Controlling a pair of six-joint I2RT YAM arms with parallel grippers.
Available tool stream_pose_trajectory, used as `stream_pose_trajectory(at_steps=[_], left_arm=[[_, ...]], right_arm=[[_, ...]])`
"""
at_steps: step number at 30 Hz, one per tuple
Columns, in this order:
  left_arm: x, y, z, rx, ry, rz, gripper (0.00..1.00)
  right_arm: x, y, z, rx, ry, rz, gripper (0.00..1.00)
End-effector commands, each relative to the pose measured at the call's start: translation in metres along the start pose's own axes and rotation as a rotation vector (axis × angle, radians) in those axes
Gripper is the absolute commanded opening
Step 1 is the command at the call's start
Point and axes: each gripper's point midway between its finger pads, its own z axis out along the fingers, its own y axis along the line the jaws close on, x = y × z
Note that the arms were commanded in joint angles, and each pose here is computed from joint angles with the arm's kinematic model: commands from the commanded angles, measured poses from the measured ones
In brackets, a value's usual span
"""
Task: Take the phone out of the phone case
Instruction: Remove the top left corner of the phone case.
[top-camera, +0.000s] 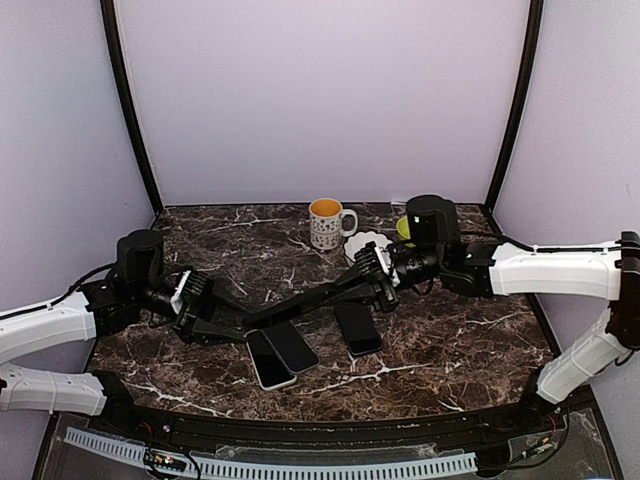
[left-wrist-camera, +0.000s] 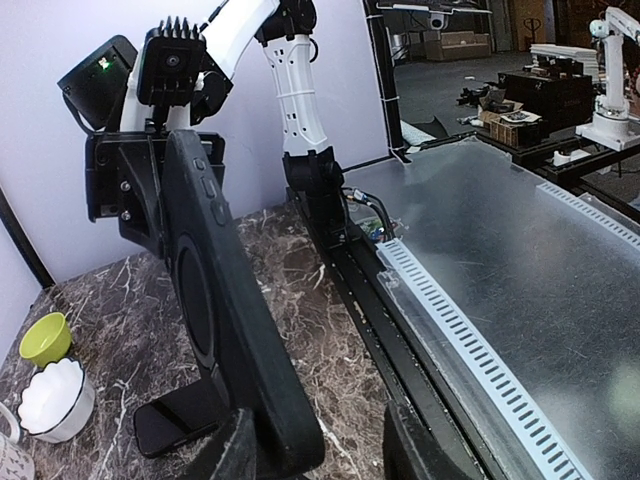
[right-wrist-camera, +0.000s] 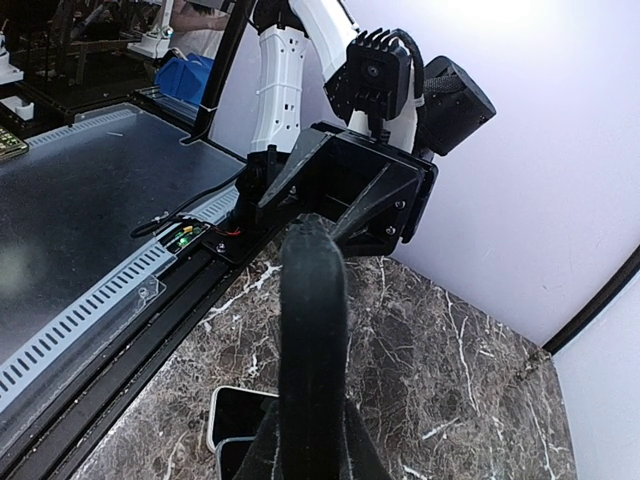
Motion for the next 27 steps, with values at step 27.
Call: stream_pose_trajectory(at_steps=[27], left_arm=[[-0.002, -0.014, 0.003, 0.073, -0.024, -0.013, 0.15]], right_arm=[[-0.041, -0.007, 0.007, 0.036, -0.069, -0.201, 0.00]])
